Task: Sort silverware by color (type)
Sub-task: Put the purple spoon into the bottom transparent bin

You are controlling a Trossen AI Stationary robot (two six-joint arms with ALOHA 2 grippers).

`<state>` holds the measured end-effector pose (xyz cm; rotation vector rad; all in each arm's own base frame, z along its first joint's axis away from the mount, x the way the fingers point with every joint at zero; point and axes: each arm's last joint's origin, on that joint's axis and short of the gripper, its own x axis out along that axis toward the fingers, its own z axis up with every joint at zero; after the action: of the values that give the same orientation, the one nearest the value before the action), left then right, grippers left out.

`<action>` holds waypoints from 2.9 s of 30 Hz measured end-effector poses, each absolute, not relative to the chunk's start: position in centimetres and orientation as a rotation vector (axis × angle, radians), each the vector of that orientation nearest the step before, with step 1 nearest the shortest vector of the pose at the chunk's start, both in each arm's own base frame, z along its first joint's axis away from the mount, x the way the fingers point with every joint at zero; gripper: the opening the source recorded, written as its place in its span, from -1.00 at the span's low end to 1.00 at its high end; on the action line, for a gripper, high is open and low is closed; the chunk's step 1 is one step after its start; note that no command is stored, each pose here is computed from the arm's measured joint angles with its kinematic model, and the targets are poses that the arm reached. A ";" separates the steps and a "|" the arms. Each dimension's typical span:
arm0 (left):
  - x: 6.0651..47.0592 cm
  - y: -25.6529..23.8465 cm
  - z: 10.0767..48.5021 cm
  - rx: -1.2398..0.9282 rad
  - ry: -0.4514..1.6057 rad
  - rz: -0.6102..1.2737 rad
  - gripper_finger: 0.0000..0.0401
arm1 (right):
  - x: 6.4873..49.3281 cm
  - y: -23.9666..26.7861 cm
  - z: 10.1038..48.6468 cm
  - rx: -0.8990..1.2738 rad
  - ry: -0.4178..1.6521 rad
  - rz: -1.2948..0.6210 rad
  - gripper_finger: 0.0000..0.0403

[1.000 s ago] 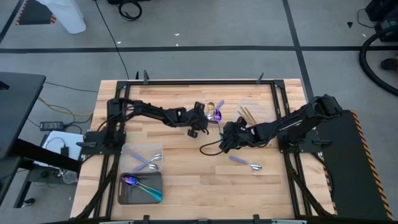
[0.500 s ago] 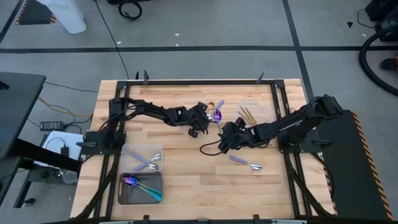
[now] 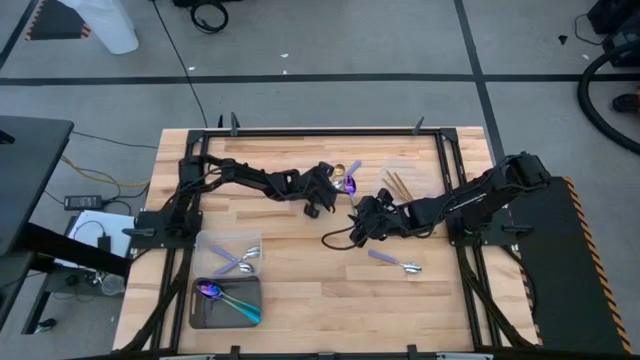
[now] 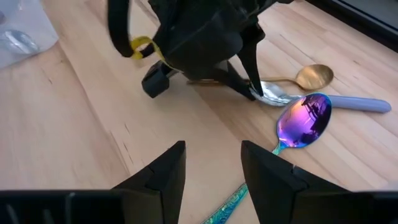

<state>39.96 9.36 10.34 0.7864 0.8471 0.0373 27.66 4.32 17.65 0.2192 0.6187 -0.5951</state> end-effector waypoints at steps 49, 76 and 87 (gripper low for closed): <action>29.0 -1.6 26.7 0.207 0.954 0.177 -0.97 | 27.9 3.2 17.7 0.033 0.634 -0.585 -0.18; 19.6 -4.5 33.5 -0.174 0.899 0.111 -0.97 | 29.7 2.0 19.2 -0.039 0.381 -0.133 -0.18; 21.6 -4.9 34.9 -0.028 0.669 -0.001 -0.95 | 30.1 2.3 20.7 -0.250 0.231 -0.142 -0.18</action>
<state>21.60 -4.87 34.93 -0.0279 0.6687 -0.0007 30.12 2.30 20.74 -0.2502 0.2310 -0.1416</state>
